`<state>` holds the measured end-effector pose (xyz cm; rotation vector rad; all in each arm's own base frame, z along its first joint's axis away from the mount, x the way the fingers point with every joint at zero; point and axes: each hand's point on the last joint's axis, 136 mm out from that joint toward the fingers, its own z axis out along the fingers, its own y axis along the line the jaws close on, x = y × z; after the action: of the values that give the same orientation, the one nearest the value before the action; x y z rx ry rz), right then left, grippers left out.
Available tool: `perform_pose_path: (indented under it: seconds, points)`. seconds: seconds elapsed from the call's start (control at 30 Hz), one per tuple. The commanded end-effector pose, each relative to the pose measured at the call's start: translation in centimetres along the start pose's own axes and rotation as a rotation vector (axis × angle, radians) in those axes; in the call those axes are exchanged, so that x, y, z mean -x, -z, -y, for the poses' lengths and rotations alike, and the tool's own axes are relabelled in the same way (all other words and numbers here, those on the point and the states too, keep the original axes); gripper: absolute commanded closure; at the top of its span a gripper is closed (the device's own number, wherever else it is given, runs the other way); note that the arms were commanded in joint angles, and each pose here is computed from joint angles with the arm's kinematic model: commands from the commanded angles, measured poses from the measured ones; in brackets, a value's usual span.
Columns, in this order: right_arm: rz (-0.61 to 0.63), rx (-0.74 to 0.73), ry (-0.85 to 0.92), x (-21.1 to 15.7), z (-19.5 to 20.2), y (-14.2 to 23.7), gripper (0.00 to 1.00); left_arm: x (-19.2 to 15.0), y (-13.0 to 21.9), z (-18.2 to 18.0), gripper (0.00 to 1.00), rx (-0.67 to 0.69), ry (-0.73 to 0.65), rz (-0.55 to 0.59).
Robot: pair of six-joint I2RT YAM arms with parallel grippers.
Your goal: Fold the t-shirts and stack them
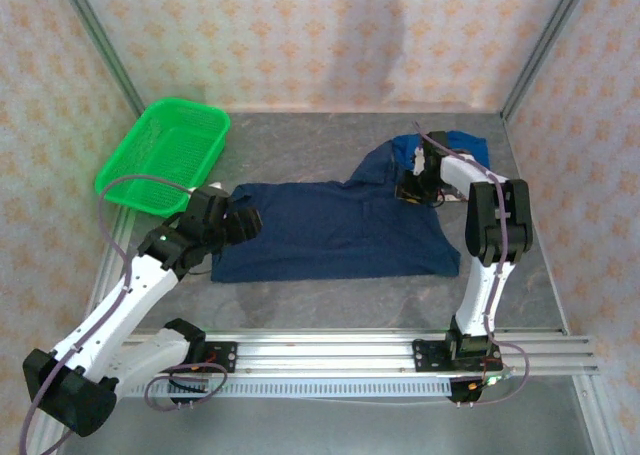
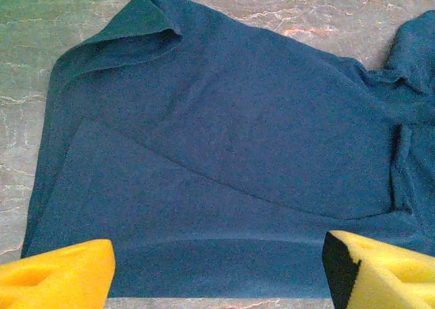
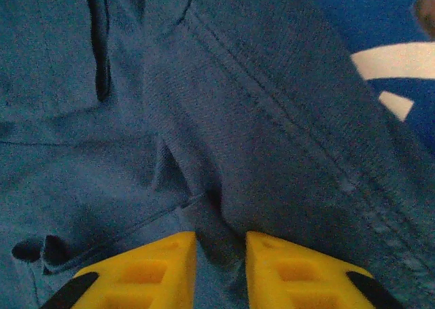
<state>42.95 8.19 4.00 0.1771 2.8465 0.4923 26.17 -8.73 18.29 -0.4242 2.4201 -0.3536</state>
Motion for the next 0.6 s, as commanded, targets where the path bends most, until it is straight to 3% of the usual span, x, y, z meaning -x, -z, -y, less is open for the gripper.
perform_pose_path:
  seconds: [0.0, 0.13, 0.57]
  points:
    - [0.014, -0.028, 0.009, 0.9, 0.1, 0.0, 0.83, -0.4, -0.1, -1.1, 0.19, 0.045, -0.009, 0.004]
    - [0.028, -0.025, -0.007, 1.2, 0.0, 0.1, 0.99, -0.7, -0.3, -1.3, 0.19, 0.05, -0.01, -0.003]
    - [0.192, -0.112, -0.13, 3.1, 2.4, 3.2, 1.0, -3.3, -2.9, -4.2, 0.19, 0.167, 0.045, -0.056]
